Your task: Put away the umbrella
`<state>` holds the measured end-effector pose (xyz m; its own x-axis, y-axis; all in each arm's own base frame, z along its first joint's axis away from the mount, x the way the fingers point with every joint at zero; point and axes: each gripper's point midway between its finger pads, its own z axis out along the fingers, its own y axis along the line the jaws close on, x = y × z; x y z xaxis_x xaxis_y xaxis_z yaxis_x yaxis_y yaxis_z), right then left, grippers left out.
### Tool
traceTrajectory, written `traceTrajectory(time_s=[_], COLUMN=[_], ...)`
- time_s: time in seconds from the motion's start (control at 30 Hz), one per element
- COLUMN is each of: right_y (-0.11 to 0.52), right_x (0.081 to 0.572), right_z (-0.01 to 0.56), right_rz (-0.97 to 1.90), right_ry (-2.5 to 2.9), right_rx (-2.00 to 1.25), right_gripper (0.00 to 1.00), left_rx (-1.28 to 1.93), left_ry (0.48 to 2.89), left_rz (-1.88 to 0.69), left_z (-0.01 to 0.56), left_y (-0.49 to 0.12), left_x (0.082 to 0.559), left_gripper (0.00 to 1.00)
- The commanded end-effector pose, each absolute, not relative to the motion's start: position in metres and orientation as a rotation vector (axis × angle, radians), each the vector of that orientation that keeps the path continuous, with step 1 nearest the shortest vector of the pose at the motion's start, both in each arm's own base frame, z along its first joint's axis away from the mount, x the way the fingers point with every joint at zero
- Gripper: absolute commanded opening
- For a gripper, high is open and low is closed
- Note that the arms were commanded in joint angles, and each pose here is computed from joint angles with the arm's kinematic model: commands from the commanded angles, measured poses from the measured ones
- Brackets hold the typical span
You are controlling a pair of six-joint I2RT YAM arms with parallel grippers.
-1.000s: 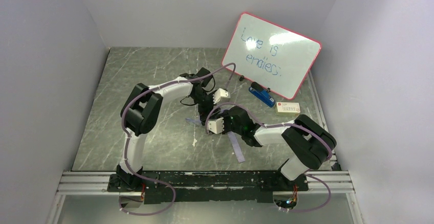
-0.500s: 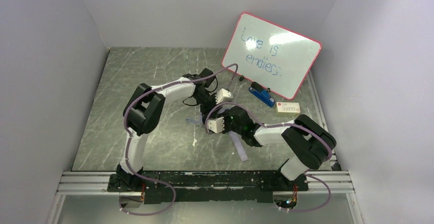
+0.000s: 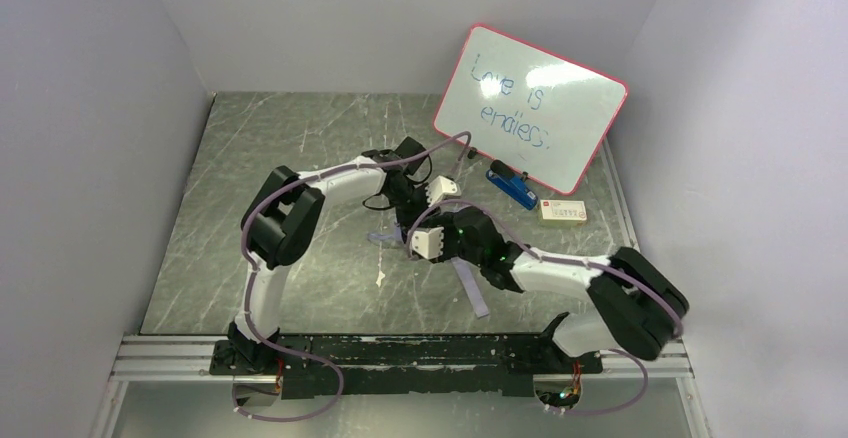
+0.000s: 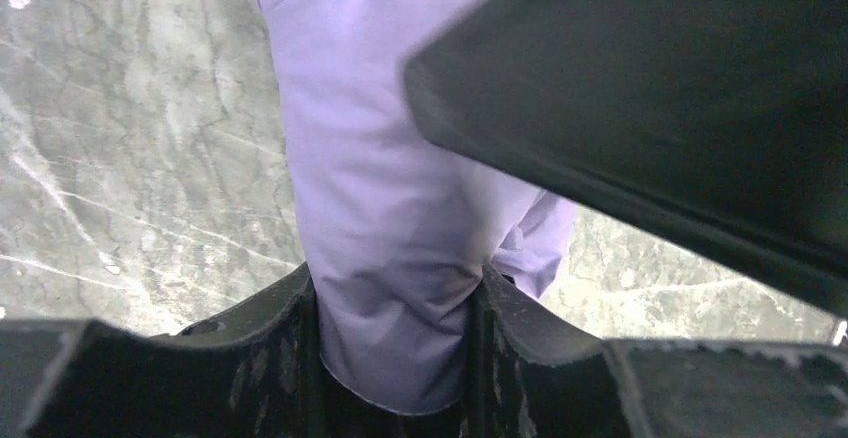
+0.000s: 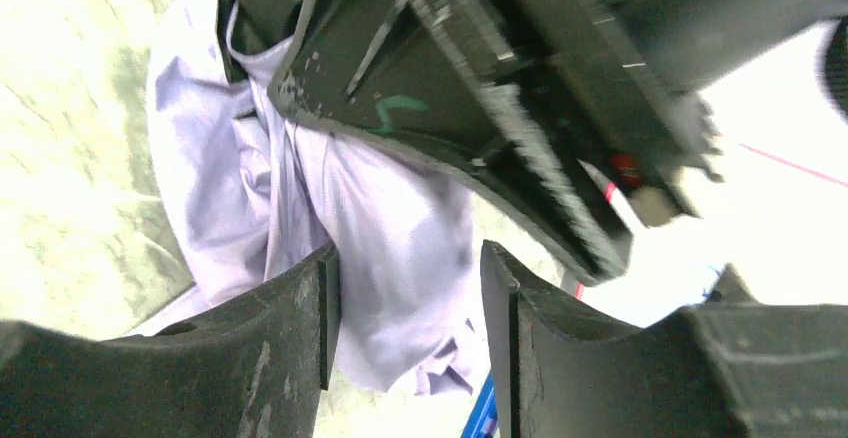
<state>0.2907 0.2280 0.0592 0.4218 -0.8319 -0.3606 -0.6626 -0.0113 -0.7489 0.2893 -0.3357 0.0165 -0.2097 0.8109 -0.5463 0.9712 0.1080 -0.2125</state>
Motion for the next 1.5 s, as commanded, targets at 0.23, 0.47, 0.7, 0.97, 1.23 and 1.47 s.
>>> traceTrajectory(time_s=[0.23,0.47,0.7,0.97,1.23,1.47], right_y=[0.236,0.193,0.165,0.136,0.143,0.147], right_x=[0.250,0.257,0.235,0.220,0.205,0.203], right_z=[0.142,0.186,0.151,0.093,0.059,0.036], right_rz=[0.140,0.286,0.285,0.255,0.341,0.305], right_ry=[1.400,1.740,2.140,2.378,2.584,2.644], right_rx=[-1.229,-0.475,0.004,0.185,0.071,0.026], right_gripper=[0.54,0.52,0.54,0.58,0.70,0.71], left_rx=[1.688,1.624,1.614,1.610,1.608,1.604], left_ry=[2.301,2.339,2.360,2.360,2.368,2.365], left_rz=[-0.400,-0.339,-0.313,-0.287,-0.291,-0.295], left_z=[-0.034,-0.035,-0.036,-0.033,-0.032,-0.028], left_y=[-0.291,-0.284,-0.278,-0.275,-0.276,-0.279], left_x=[0.312,0.325,0.329,0.329,0.330,0.333], left_gripper=[0.05,0.05,0.05,0.05,0.05,0.05])
